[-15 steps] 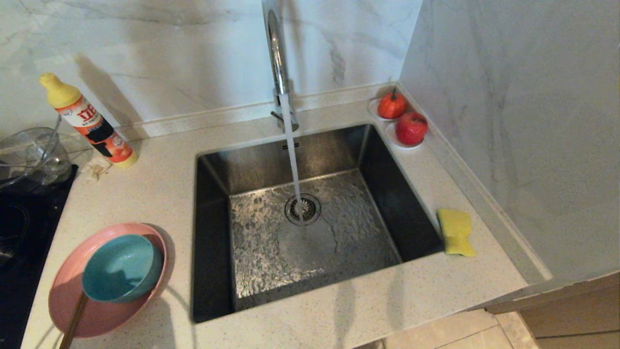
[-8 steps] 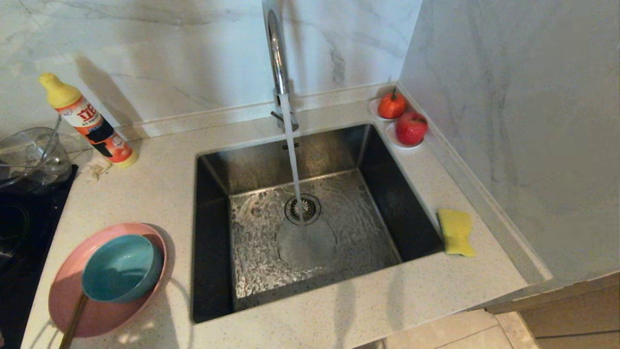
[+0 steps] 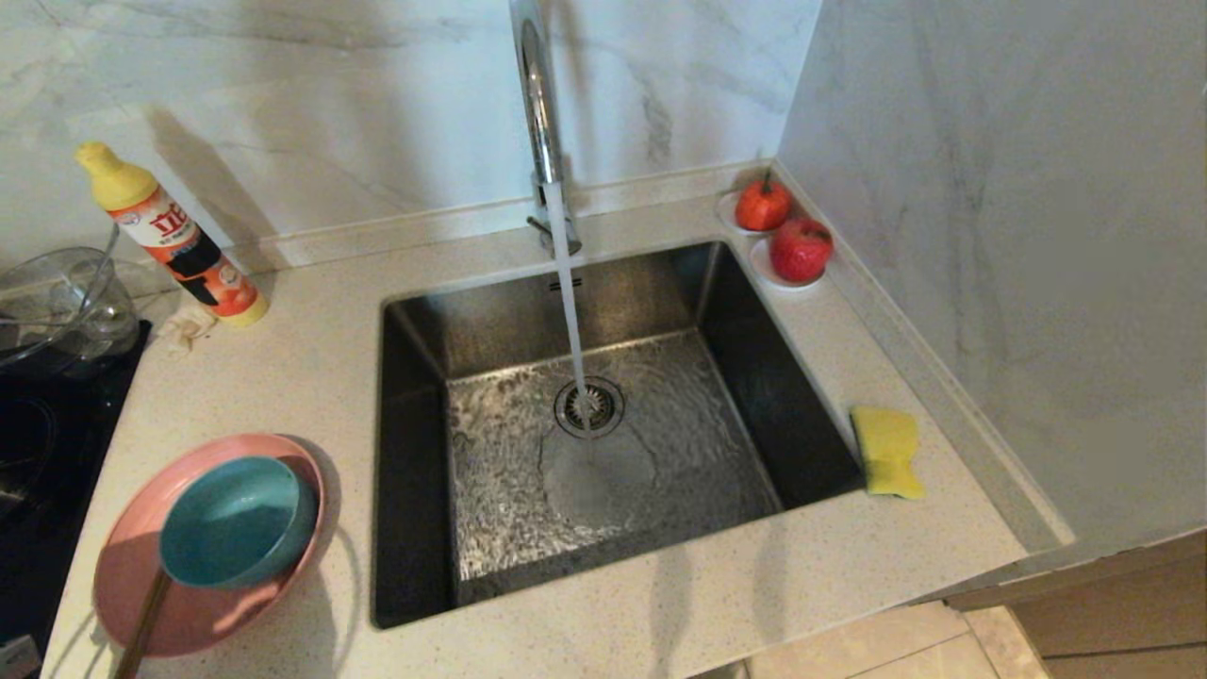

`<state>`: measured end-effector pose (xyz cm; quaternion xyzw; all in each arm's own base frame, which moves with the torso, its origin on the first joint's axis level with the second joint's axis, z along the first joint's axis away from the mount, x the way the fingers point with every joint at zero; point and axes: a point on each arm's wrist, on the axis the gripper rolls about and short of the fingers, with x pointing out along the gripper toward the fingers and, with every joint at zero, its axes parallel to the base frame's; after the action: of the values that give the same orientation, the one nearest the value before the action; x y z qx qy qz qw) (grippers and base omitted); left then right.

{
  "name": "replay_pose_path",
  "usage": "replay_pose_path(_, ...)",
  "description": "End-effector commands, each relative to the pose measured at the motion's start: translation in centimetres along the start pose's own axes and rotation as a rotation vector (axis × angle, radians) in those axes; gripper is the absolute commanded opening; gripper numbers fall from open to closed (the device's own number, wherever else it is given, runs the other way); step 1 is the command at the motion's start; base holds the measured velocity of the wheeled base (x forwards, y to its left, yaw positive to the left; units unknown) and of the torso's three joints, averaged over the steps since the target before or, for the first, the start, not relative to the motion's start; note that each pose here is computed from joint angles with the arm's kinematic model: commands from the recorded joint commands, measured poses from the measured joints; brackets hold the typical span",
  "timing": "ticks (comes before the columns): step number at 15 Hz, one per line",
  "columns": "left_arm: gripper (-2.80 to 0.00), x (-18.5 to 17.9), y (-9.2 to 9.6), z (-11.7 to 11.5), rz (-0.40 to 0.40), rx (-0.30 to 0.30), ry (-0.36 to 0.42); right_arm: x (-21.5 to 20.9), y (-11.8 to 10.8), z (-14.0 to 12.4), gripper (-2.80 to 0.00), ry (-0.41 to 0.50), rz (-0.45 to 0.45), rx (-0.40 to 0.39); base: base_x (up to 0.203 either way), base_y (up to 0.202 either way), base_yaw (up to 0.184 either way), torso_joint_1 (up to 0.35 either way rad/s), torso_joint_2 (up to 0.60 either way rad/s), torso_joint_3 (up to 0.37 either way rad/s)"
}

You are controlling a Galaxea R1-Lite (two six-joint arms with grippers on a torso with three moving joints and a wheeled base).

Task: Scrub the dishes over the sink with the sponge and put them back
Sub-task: Rinse the chopsticks

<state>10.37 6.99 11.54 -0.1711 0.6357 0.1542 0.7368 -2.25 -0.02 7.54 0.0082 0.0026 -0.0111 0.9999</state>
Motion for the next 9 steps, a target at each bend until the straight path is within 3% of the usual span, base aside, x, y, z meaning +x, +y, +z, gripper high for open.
replay_pose_path(1, 0.0, 0.6, 0.1, 0.4, -0.028, -0.002, 0.024, 0.0, 0.0, 0.0, -2.8, 0.001, -0.001, 0.0, 0.0, 0.0, 0.0, 0.0, 0.0, 0.0)
replay_pose_path(9, 0.0, 1.0, 0.2, 2.4, -0.073, -0.009, -0.078, 0.0, 0.0, 0.0, -2.8, 0.001, 0.0, 0.001, 0.0, 0.0, 0.0, 0.0, 0.0, 0.0)
